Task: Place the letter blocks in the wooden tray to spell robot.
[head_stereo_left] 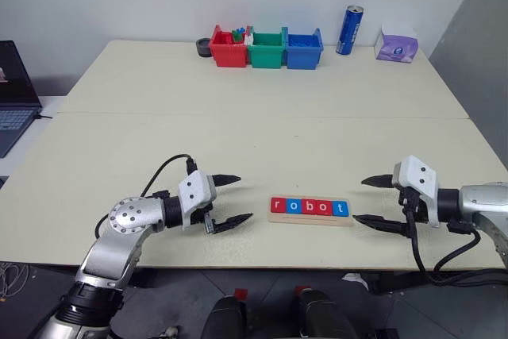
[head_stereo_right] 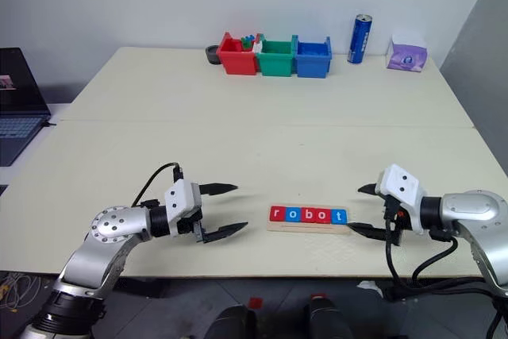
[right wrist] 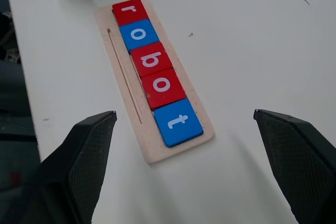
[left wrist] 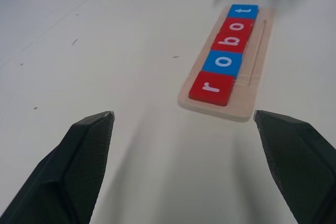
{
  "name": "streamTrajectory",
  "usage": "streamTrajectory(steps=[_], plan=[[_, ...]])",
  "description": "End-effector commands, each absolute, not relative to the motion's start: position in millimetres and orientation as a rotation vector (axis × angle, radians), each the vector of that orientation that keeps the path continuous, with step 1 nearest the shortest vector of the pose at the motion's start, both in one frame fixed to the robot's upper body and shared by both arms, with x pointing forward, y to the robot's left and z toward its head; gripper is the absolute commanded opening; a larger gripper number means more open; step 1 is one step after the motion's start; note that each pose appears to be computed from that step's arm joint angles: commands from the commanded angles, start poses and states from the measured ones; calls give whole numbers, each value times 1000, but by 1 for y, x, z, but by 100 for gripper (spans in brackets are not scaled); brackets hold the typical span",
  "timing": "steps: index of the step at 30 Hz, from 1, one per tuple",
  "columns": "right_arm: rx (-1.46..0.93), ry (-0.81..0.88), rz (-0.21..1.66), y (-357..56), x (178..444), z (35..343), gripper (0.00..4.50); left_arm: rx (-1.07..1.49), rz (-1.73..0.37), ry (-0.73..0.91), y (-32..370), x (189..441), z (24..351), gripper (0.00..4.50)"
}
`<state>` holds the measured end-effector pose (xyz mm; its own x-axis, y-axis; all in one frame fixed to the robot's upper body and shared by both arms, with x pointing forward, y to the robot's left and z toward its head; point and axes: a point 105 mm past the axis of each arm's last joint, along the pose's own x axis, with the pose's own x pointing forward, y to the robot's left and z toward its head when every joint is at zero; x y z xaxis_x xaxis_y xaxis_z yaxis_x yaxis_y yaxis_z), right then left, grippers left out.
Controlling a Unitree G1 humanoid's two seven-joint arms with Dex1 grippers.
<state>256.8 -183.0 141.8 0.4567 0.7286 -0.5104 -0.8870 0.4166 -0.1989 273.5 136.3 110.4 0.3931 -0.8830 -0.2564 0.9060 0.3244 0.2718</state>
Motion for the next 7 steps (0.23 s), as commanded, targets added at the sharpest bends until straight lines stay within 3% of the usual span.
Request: streamTrajectory(steps=[1, 7], plan=[[-491, 297, 1069, -178, 252, 159, 446, 404, -1230, 21, 134, 268, 128, 450], [-490, 297, 1075, -181, 252, 159, 446, 357, -1280, 50, 130, 263, 127, 450]])
